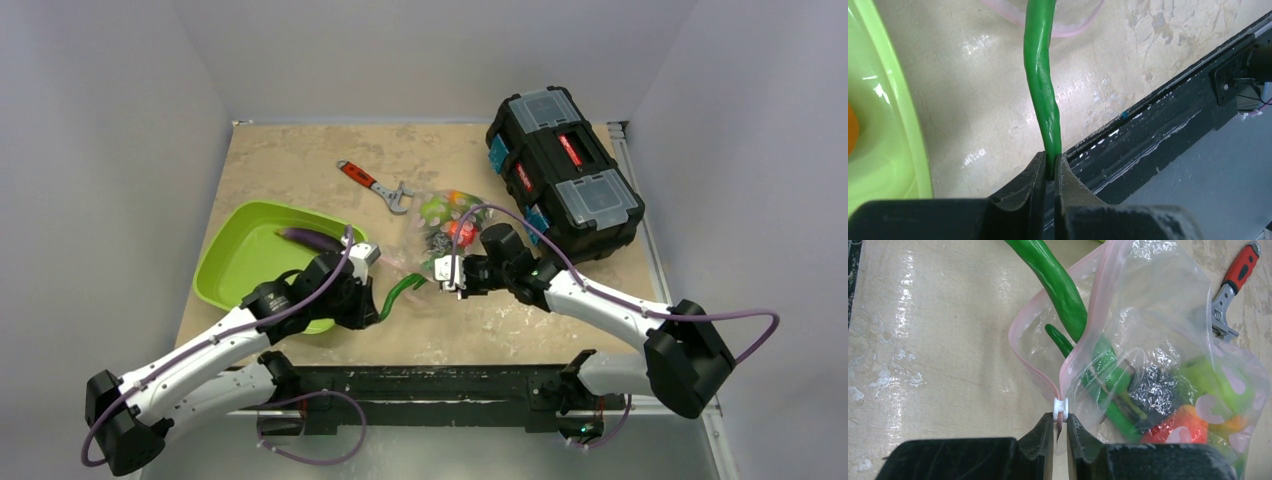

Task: Open the zip-top bag and remove the fake food
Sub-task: Pick up the fake vegetable from the zipper food storage bag.

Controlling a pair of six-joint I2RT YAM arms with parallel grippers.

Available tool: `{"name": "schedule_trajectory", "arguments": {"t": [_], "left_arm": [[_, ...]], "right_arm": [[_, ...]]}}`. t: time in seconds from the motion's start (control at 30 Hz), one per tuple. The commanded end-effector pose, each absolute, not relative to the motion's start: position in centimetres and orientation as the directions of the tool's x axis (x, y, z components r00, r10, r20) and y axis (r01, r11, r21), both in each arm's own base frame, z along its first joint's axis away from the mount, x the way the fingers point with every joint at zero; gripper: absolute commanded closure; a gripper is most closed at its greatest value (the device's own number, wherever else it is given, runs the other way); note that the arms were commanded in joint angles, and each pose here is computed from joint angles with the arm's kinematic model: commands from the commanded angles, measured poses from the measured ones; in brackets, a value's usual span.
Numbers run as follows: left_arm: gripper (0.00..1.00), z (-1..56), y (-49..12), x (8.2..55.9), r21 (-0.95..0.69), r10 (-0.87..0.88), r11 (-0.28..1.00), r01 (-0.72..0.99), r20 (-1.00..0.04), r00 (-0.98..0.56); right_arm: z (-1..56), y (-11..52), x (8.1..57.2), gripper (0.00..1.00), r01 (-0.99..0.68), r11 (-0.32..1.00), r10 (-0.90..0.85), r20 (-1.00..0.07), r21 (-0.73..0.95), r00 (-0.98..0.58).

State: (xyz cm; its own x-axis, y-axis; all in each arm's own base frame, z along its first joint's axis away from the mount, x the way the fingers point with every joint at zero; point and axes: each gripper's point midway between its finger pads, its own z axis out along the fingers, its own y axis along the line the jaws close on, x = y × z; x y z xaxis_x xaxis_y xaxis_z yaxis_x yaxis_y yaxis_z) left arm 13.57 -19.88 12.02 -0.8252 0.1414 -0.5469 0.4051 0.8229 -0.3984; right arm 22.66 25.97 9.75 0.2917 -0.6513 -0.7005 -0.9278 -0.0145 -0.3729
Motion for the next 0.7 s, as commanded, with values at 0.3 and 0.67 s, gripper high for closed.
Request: {"name": "schedule_trajectory", "arguments": {"t": [0.3,0.67], "left_arm": [[1.0,14.2,-17.2,11.2,-0.374,0.17,0.828,0.418,-0.542,-0.823],[1.0,16.2,-14.4,9.6,-0.367,0.123,0.854,0.369,-0.546,-0.829]], "right_arm": [[12.8,26.2,24.5,0.96,-0.905,0.057,-0.619,-0.726,-0.421,0.299],[12.7,25.8,24.9,0.96,-0.905,0.073,-0.624,-0.727,-0.418,0.286]]}}
